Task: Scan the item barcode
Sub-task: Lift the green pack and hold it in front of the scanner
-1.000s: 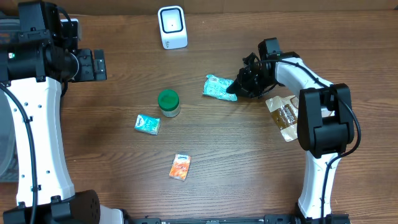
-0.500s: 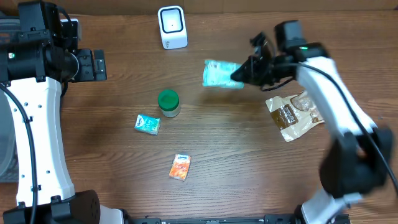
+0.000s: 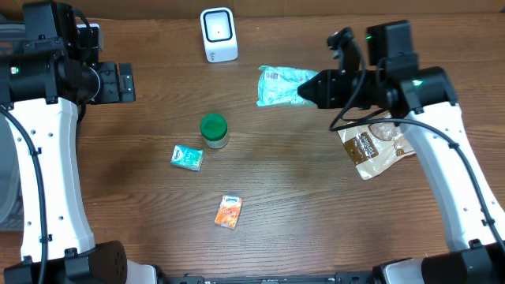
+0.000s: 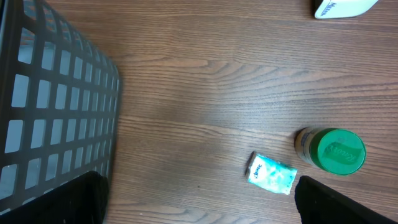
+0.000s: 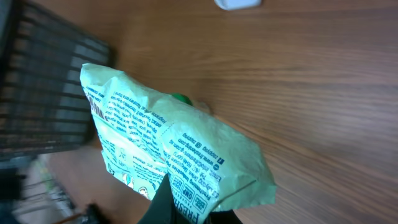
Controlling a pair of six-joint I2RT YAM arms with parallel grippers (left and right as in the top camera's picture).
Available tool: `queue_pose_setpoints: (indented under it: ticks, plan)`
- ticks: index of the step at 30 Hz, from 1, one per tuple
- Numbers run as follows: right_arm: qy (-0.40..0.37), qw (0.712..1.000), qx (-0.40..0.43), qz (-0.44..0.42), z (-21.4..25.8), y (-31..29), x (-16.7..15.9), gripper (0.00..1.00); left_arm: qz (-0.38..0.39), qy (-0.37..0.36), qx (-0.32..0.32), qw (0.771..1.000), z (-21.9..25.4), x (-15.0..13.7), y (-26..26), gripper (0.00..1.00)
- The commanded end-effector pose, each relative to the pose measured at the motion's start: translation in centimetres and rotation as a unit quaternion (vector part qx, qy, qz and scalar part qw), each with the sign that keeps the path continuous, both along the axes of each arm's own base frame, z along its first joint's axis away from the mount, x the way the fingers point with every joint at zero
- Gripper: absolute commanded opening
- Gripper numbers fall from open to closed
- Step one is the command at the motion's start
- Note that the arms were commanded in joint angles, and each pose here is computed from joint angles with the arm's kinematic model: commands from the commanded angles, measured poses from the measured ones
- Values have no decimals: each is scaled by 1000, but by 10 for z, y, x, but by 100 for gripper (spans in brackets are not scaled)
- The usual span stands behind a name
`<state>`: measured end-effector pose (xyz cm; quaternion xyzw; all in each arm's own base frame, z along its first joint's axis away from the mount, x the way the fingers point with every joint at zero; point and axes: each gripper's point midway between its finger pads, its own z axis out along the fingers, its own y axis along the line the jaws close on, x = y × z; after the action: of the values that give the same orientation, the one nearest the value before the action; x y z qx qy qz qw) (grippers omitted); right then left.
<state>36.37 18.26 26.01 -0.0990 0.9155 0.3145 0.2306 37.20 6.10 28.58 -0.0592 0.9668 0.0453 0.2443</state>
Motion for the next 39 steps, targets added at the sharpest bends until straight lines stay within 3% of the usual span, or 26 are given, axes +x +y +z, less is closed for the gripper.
queue_pose_setpoints:
  ticks: [1, 7, 15, 18, 21, 26, 32, 35, 39]
  plan:
    - [-69, 994, -64, -49, 35, 4, 22, 4, -3, 4, 7, 1000, -1, 0, 3, 100]
    - [-196, 960, -177, -91, 91, 21, 73, 4, -3, 4, 7, 1000, -1, 0, 3, 99]
    - [-390, 840, -360, -113, 83, 69, 169, 4, -3, 4, 7, 1000, -1, 0, 3, 99]
    - [-437, 792, -423, -65, 65, 89, 194, 4, -3, 4, 7, 1000, -1, 0, 3, 100]
    - [-470, 744, -474, -10, 44, 105, 215, 4, -3, 4, 7, 1000, -1, 0, 3, 99]
    - [-517, 699, -493, -10, 20, 123, 245, 4, -3, 4, 7, 1000, -1, 0, 3, 99]
    - [-548, 611, -569, 46, -22, 135, 267, 4, -3, 4, 7, 1000, -1, 0, 3, 99]
    - [-545, 592, -590, 64, -44, 136, 273, 4, -3, 4, 7, 1000, -1, 0, 3, 99]
    - [-543, 589, -595, 62, -58, 133, 279, 4, -3, 4, 7, 1000, -1, 0, 3, 100]
